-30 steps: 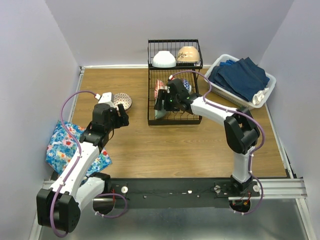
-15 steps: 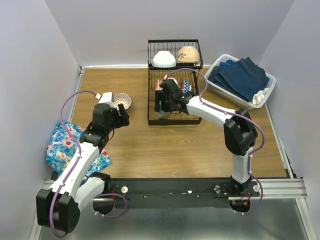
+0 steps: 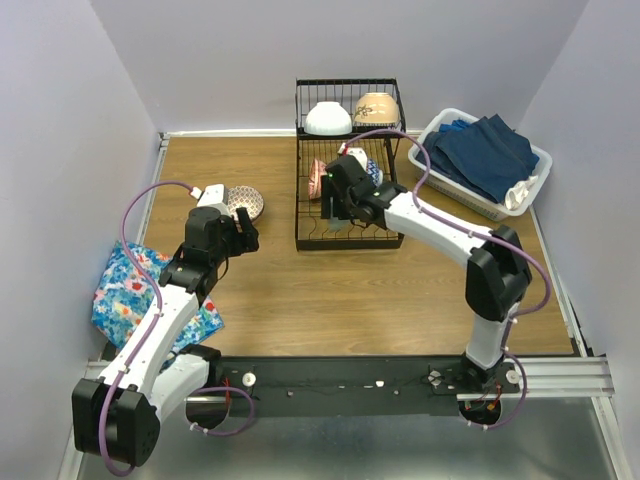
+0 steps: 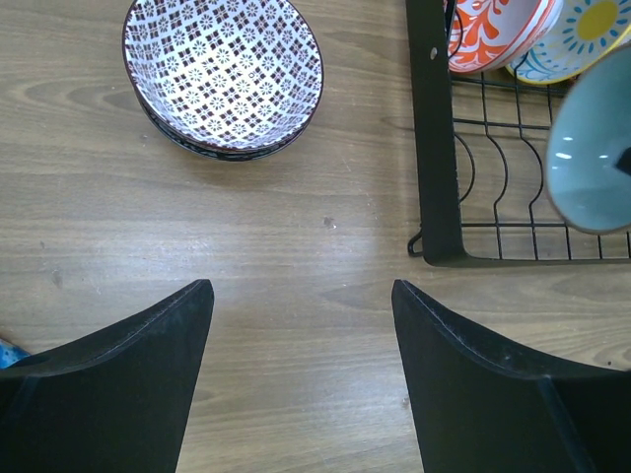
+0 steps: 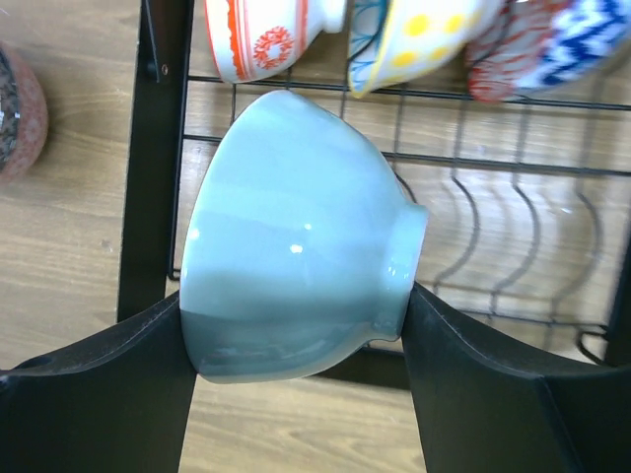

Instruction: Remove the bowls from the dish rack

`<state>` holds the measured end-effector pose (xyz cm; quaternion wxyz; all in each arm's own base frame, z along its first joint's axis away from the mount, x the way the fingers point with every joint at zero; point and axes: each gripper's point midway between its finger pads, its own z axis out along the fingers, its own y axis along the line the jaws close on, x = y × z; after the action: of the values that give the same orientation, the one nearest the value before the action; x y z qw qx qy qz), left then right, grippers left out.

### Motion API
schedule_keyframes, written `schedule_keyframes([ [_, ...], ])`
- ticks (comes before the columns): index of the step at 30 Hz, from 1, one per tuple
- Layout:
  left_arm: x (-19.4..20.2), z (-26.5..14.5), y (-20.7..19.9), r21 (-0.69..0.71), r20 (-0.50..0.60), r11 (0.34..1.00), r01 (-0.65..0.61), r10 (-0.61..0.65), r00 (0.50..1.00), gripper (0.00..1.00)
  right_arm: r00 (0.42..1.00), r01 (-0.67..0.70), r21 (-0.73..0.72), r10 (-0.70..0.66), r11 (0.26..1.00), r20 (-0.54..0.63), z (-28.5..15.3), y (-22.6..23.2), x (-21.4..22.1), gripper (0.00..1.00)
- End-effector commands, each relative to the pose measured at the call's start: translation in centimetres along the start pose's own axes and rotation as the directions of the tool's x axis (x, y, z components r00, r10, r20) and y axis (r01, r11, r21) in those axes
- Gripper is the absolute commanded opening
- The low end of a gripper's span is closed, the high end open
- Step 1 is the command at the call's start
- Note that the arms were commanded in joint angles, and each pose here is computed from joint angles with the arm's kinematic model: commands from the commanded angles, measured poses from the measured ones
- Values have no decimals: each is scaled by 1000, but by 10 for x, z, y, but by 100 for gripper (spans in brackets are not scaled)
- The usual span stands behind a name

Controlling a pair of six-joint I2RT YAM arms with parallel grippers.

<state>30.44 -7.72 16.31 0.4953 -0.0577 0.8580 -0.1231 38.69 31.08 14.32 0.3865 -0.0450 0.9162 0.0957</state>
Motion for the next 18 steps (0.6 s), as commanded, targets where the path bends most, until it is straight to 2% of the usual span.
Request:
schedule_keyframes([
  [1,2,2,-10,47,-5,999,1,0,1000,82,991,-38,0,38,999,125,-36,-7,-31,22],
  [5,5,4,-19,92,-20,996,13,-11,1000,82,979,-84,-125,106,989,175,-60,7,-44,22],
  [7,6,4,-24,120,-27,993,21,-18,999,82,977,-101,-199,135,975,163,-67,14,-37,23],
  [9,4,4,-31,146,-37,988,43,-38,999,82,962,-128,-285,189,950,199,-83,24,-49,23],
  [13,-3,3,-47,214,-45,972,101,-93,995,82,954,-135,-411,230,902,191,-101,38,-45,23],
  [18,-13,-2,-75,329,-63,921,210,-200,978,82,935,-136,-549,290,824,203,-123,54,-48,22],
])
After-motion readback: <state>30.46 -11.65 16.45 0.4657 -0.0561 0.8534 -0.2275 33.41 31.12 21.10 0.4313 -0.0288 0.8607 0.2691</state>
